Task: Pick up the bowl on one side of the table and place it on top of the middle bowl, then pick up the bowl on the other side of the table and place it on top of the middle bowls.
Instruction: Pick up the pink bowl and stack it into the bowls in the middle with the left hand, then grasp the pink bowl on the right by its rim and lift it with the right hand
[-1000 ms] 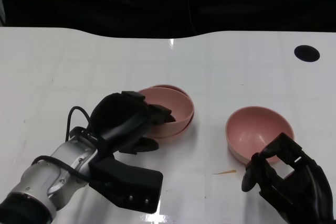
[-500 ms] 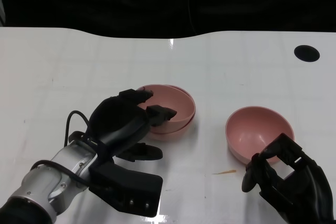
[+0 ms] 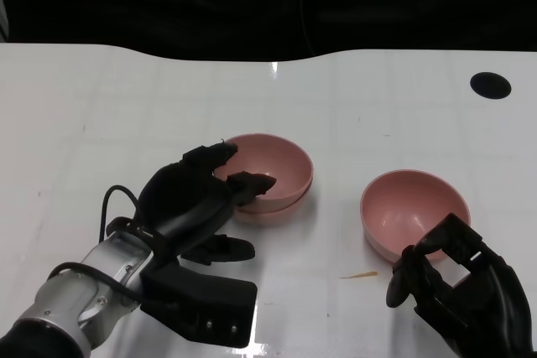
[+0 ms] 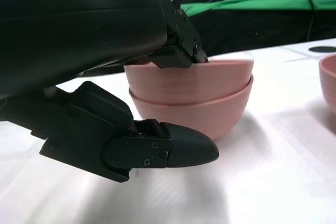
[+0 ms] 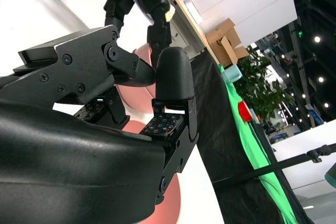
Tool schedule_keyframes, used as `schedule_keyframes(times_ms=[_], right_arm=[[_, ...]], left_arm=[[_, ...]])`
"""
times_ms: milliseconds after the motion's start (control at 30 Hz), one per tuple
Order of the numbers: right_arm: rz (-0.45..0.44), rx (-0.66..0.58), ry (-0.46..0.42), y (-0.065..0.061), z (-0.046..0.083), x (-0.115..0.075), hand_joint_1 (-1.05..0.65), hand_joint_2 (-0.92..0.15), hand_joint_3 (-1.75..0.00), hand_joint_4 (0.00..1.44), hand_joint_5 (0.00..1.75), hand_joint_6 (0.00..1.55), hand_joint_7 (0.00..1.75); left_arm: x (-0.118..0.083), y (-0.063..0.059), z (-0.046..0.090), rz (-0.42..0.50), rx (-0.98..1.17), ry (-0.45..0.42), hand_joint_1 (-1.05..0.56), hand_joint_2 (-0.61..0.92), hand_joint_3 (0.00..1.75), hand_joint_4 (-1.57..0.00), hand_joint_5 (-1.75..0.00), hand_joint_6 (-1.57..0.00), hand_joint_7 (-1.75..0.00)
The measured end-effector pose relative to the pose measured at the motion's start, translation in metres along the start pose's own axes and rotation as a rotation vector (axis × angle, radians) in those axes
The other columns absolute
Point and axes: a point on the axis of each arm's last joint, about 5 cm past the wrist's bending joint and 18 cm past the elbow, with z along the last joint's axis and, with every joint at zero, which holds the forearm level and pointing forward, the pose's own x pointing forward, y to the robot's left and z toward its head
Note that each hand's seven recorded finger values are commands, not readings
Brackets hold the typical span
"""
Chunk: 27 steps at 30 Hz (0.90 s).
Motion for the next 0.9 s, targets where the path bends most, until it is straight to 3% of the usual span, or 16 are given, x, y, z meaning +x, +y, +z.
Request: schedule_keyframes(times_ms=[300,567,767,833,900], right_arm=[[-0.001,0.0,0.0,-0.001,0.0,0.0,-0.08,-0.71,-0.83,0.81,1.75,0.7,1.51],[0.0,-0.001,-0.001,-0.002,-0.001,0.001,-0.08,-0.7,-0.84,0.81,1.75,0.69,1.52],[0.01,-0.048,-0.045,-0.002,0.0,0.0,-0.07,-0.67,-0.86,0.82,1.75,0.73,1.47],[0.01,-0.105,-0.078,-0.002,0.0,0.0,-0.06,-0.66,-0.87,0.83,1.74,0.74,1.45],[0.014,-0.164,-0.123,-0.002,0.0,-0.001,-0.06,-0.64,-0.93,0.83,1.73,0.74,1.44]], left_arm=[[0.0,0.0,0.0,0.018,-0.002,-0.004,-0.82,0.92,0.6,0.0,0.0,-0.34,0.0],[0.001,0.017,0.006,0.128,-0.026,-0.047,-0.8,0.92,0.52,-0.06,-0.03,-0.39,-0.02],[-0.016,0.02,0.008,0.229,-0.158,-0.031,-0.66,0.92,0.42,-0.27,-0.1,-0.54,-0.05],[-0.023,0.021,0.009,0.273,-0.2,-0.017,-0.53,0.92,0.43,-0.39,-0.14,-0.61,-0.07],[-0.03,0.022,0.008,0.322,-0.273,0.004,-0.3,0.92,0.4,-0.6,-0.21,-0.74,-0.09]])
